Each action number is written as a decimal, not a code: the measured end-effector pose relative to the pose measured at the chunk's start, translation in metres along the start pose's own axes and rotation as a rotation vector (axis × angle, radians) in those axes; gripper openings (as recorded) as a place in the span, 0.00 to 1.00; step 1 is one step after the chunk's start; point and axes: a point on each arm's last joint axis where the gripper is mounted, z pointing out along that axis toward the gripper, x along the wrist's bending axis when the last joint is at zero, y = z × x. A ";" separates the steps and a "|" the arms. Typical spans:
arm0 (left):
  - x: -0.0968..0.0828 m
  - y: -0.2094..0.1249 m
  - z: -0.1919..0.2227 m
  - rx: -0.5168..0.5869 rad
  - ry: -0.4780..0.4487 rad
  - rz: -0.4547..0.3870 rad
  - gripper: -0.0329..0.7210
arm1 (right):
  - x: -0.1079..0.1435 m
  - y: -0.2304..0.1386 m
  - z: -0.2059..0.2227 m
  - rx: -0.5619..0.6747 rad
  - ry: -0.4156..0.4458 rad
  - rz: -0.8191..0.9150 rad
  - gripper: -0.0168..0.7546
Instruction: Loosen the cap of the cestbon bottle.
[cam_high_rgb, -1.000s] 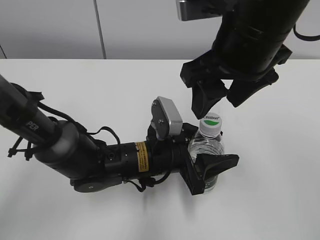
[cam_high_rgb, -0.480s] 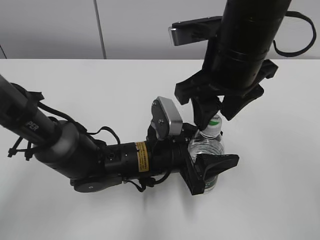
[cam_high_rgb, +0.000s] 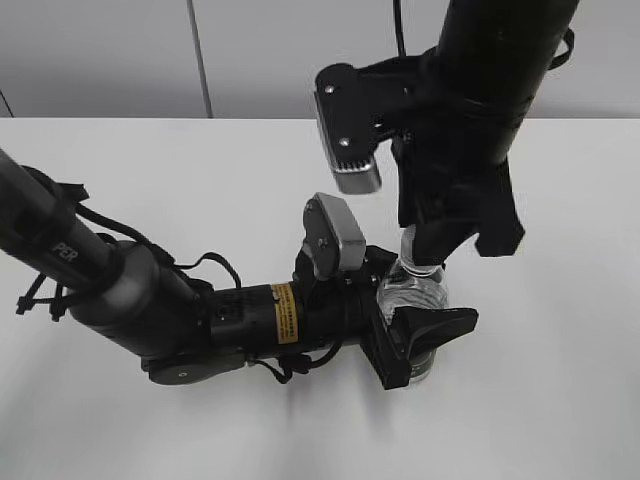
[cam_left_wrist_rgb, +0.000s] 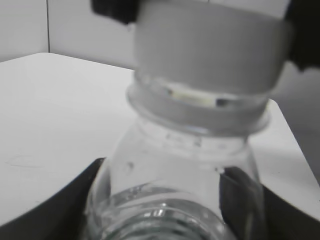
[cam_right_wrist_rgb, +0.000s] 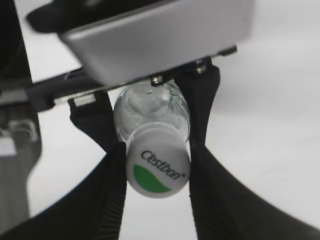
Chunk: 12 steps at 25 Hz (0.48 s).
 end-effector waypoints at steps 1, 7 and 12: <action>0.000 0.000 0.000 0.000 0.000 0.000 0.72 | 0.000 0.000 0.000 -0.003 0.001 -0.082 0.41; 0.000 0.000 0.000 -0.001 -0.001 0.001 0.72 | 0.001 0.002 -0.001 -0.030 0.010 -0.206 0.41; 0.000 0.000 0.000 -0.001 -0.003 0.003 0.72 | 0.001 0.003 -0.002 -0.047 0.012 -0.175 0.41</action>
